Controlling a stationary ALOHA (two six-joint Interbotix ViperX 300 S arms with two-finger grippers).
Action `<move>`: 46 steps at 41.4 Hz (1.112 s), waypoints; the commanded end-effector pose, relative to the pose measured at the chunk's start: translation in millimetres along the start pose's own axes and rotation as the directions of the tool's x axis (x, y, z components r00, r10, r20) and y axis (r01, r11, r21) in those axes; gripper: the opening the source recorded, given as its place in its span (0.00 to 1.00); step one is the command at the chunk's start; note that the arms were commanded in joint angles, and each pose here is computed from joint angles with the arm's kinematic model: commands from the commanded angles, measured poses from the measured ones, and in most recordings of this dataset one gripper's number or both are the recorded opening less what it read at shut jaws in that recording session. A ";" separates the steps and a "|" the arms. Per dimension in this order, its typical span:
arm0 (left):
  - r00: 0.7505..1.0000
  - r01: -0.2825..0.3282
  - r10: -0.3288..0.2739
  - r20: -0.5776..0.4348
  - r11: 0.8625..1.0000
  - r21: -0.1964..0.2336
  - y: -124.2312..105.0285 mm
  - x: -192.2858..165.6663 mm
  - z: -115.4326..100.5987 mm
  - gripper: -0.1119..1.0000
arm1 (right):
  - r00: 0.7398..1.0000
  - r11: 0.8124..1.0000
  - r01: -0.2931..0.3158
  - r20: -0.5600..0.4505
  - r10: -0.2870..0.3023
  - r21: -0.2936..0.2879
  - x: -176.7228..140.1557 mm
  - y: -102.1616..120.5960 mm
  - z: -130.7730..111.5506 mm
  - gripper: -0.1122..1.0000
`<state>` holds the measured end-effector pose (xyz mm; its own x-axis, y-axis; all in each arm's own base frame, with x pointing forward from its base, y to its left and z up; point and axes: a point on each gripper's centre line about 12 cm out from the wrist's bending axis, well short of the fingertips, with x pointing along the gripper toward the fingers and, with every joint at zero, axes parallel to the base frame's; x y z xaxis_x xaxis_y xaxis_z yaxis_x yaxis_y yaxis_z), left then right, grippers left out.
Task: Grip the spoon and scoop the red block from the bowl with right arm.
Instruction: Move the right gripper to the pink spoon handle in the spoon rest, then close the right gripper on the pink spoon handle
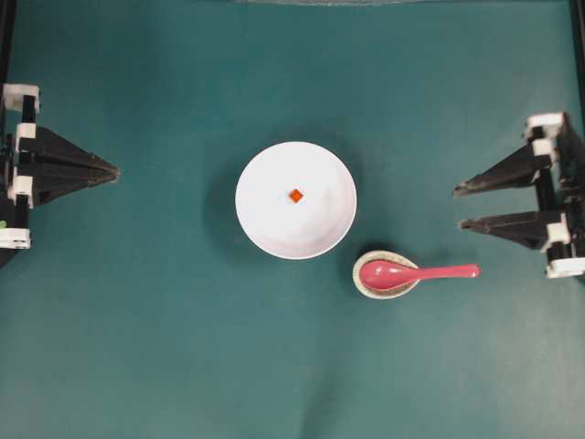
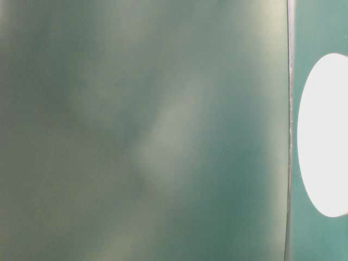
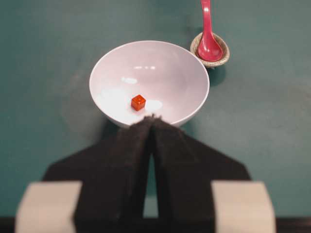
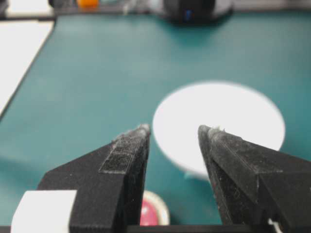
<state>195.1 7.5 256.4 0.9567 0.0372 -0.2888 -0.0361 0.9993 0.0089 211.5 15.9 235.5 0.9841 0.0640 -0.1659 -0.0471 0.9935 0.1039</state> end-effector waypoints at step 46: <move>1.000 -0.004 0.004 0.015 1.000 0.004 0.8 0.2 9.4 0.10 | 0.964 0.988 0.122 -0.249 -0.094 0.099 27.9 34.7 -148.2 0.56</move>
<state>194.8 7.9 255.8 0.9539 0.0388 -0.2976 -0.0374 0.9992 0.0104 208.9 63.4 88.2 0.9076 -0.0119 -0.4196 0.0920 0.9809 0.1712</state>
